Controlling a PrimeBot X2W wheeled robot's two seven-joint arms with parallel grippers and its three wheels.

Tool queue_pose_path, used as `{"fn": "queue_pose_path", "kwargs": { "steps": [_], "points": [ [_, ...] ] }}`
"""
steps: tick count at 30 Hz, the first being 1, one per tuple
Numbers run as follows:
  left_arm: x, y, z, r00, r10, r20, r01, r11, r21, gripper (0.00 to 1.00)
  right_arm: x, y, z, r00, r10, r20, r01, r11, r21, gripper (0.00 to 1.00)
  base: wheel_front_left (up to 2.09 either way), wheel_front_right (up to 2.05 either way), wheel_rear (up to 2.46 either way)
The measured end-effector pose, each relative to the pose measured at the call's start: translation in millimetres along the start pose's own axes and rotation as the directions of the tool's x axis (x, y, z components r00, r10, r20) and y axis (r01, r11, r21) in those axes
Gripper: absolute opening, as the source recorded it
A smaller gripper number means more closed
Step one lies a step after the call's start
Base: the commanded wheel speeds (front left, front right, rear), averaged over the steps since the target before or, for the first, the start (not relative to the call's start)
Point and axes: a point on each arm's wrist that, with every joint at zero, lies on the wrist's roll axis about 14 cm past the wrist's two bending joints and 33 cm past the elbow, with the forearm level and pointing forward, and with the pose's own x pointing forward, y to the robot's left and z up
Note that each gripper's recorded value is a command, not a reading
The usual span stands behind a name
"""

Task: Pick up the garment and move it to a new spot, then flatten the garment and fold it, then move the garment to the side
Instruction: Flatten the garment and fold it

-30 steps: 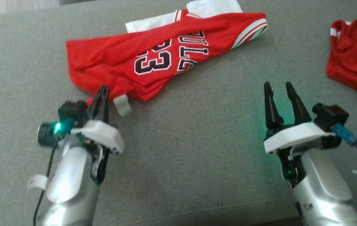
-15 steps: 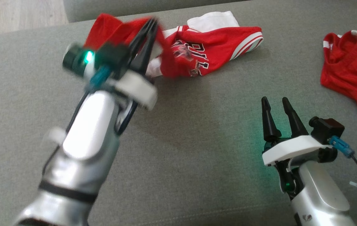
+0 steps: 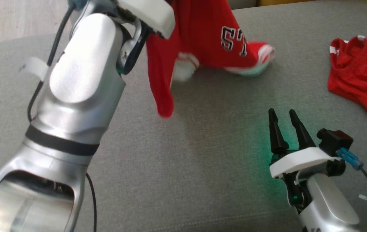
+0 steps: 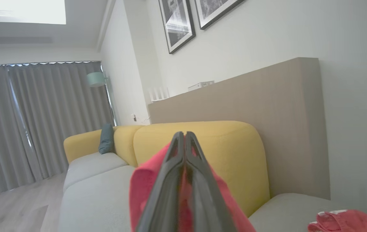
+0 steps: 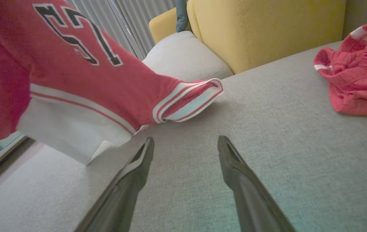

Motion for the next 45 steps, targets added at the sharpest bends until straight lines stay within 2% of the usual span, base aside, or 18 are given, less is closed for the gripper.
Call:
{"fn": "queue_pose_path", "kwargs": {
  "steps": [4, 7, 9, 12, 13, 14, 15, 17, 21, 25, 31, 38, 43, 44, 45],
  "points": [
    [-7.5, 20.3, -17.0, 0.995, 0.078, -0.058, -0.078, 0.997, 0.000, 0.00, 4.0, 2.4, 0.0, 1.000, 0.006, 0.001, -0.006, 1.000, 0.003, 1.00, 0.00, 0.00, 0.00],
    [-28.7, 41.8, -54.7, 0.974, 0.153, -0.165, -0.155, 0.988, 0.001, 0.00, 7.7, 6.6, -4.2, 1.000, 0.019, -0.011, -0.019, 1.000, 0.004, 1.00, 0.00, 0.00, 0.00],
    [-58.4, 61.5, -94.1, 0.937, 0.219, -0.273, -0.220, 0.975, 0.026, 0.00, 10.5, 9.6, -8.8, 0.999, 0.028, -0.024, -0.028, 1.000, 0.003, 1.00, 0.00, 0.00, 0.00],
    [-118.7, 91.7, -152.0, 0.840, 0.329, -0.431, -0.336, 0.940, 0.061, 0.00, 14.3, 15.9, -17.5, 0.998, 0.049, -0.049, -0.049, 0.999, 0.000, 1.00, 0.00, 0.00, 0.00],
    [-139.0, 98.2, -167.7, 0.806, 0.356, -0.474, -0.365, 0.928, 0.076, 0.00, 15.6, 18.3, -20.5, 0.997, 0.057, -0.058, -0.057, 0.998, -0.001, 1.00, 0.00, 0.00, 0.00],
    [-139.0, 98.2, -167.7, 0.806, 0.356, -0.474, -0.365, 0.928, 0.076, 0.00, 15.6, 18.3, -20.5, 0.997, 0.057, -0.058, -0.057, 0.998, -0.001, 1.00, 0.00, 0.00, 0.00],
    [-158.5, 103.5, -182.3, 0.768, 0.381, -0.515, -0.393, 0.915, 0.090, 0.04, 16.9, 20.7, -23.3, 0.996, 0.065, -0.066, -0.065, 0.998, -0.003, 1.00, 0.00, 0.00, 0.00],
    [-189.6, 109.3, -203.7, 0.706, 0.417, -0.573, -0.433, 0.894, 0.117, 1.00, 21.0, 24.8, -26.3, 0.994, 0.079, -0.076, -0.079, 0.997, -0.006, 1.00, 0.00, 0.00, 0.00],
    [-228.9, 109.4, -226.0, 0.624, 0.453, -0.636, -0.508, 0.854, 0.111, 1.00, 30.2, 35.8, -28.6, 0.990, 0.114, -0.085, -0.116, 0.993, -0.013, 1.00, 0.00, 0.00, 0.00],
    [-241.6, 105.2, -219.5, 0.624, 0.487, -0.611, -0.563, 0.822, 0.079, 1.00, 31.5, 52.1, -44.6, 0.977, 0.164, -0.132, -0.169, 0.985, -0.025, 1.00, 0.00, 0.00, 0.00],
    [-274.5, 75.1, -215.3, 0.599, 0.505, -0.621, -0.622, 0.782, 0.037, 1.00, 30.2, 87.0, -77.3, 0.935, 0.268, -0.231, -0.283, 0.959, -0.032, 1.00, 0.00, 0.00, 0.00],
    [-304.0, 68.7, -199.7, 0.588, 0.531, -0.610, -0.642, 0.765, 0.047, 1.00, 53.4, 120.1, -89.1, 0.897, 0.348, -0.273, -0.373, 0.927, -0.042, 1.00, 0.00, 0.00, 0.00],
    [-321.8, 67.0, -193.3, 0.565, 0.551, -0.615, -0.663, 0.746, 0.059, 1.00, 62.6, 129.4, -106.3, 0.874, 0.359, -0.327, -0.393, 0.918, -0.043, 1.00, 0.00, 0.00, 0.00],
    [-324.2, 66.5, -192.5, 0.561, 0.553, -0.615, -0.668, 0.742, 0.057, 1.00, 64.0, 129.4, -109.9, 0.871, 0.357, -0.339, -0.395, 0.918, -0.047, 0.89, 0.00, 0.00, 0.00],
    [-325.4, 65.5, -192.2, 0.560, 0.553, -0.617, -0.669, 0.741, 0.056, 1.00, 66.3, 130.5, -111.0, 0.868, 0.358, -0.343, -0.398, 0.916, -0.051, 0.69, 0.00, 0.00, 0.00]
  ]
}}
